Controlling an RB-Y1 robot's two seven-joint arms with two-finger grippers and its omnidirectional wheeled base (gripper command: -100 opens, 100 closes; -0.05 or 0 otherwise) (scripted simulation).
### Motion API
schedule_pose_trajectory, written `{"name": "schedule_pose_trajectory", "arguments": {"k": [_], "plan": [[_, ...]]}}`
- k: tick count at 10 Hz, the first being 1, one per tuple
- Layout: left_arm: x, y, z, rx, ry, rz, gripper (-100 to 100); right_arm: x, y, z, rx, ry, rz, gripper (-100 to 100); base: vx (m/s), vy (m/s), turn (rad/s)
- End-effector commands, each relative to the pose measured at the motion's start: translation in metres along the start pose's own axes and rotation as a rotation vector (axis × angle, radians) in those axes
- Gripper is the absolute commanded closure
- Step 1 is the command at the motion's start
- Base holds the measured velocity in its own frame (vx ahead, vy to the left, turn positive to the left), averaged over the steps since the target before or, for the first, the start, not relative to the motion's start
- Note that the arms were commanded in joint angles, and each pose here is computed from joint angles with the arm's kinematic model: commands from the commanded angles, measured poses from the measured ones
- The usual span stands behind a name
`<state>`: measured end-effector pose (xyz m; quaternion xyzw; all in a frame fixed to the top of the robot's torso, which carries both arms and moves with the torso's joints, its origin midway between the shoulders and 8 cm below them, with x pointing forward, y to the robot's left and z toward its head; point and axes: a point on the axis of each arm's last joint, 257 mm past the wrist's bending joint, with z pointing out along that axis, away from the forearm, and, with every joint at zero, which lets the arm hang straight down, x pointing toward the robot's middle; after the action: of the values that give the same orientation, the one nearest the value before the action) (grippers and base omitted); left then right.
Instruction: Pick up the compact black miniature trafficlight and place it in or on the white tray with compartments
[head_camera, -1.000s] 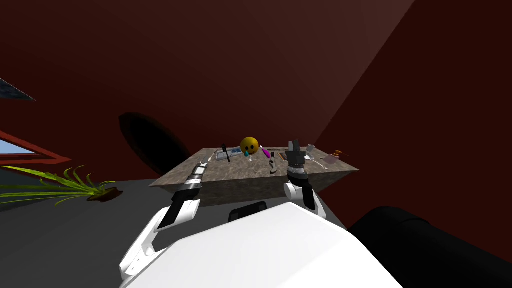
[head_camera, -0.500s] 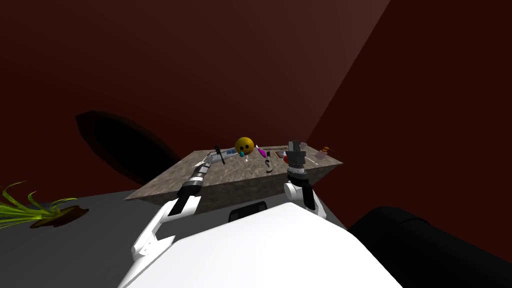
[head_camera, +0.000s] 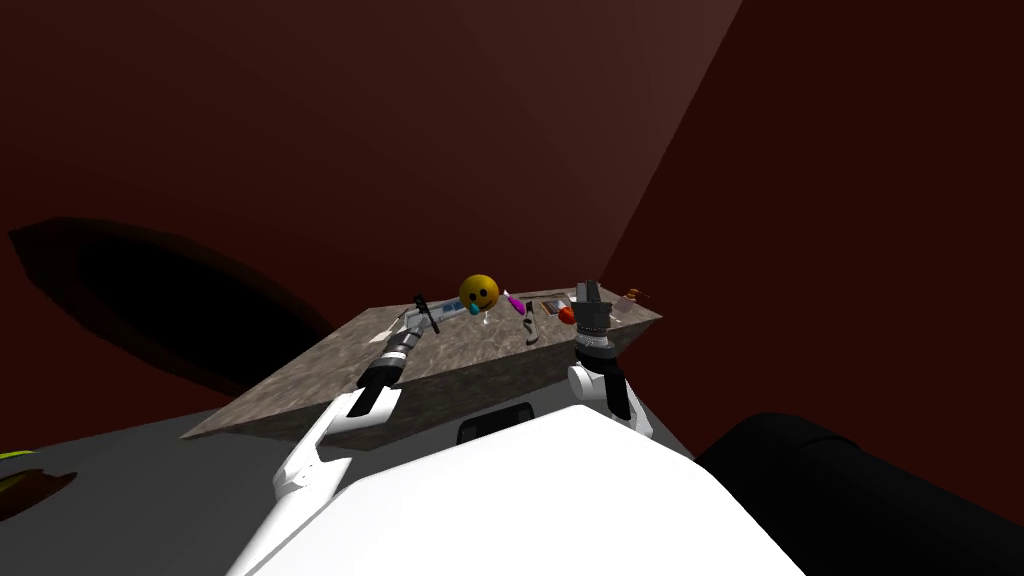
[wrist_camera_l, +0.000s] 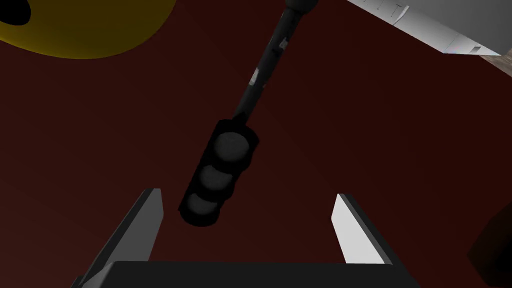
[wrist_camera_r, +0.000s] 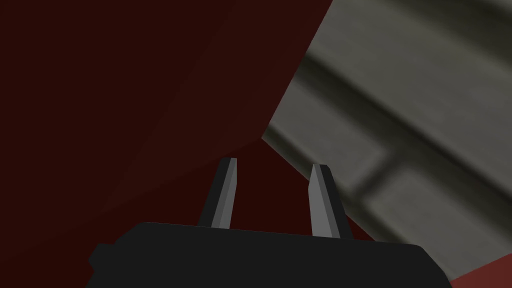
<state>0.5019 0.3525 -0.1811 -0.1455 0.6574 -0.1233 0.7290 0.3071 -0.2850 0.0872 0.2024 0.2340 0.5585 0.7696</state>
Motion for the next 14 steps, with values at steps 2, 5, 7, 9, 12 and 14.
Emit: {"name": "schedule_pose_trajectory", "arguments": {"k": [2,5,7,9,12,14], "plan": [[0.007,0.021,0.009,-0.038,0.038,0.109,-100,0.000,0.000,0.000,0.000,0.000,0.000,0,0.007,-0.009,-0.145],[0.012,0.042,0.016,-0.073,0.072,0.215,-100,0.000,0.000,0.000,0.000,0.000,0.000,0,0.008,-0.009,-0.114],[0.013,0.053,0.020,-0.091,0.089,0.273,-100,0.000,0.000,0.000,0.000,0.000,0.000,0,0.007,-0.006,-0.107],[0.013,0.067,0.024,-0.114,0.108,0.347,-100,0.000,0.000,0.000,0.000,0.000,0.000,0,0.007,-0.007,-0.122],[0.012,0.064,0.024,-0.108,0.104,0.330,-100,0.000,0.000,0.000,0.000,0.000,0.000,0,0.001,0.000,-0.005],[0.012,0.064,0.024,-0.108,0.104,0.330,100,0.000,0.000,0.000,0.000,0.000,0.000,0,0.000,0.000,0.000]]}}
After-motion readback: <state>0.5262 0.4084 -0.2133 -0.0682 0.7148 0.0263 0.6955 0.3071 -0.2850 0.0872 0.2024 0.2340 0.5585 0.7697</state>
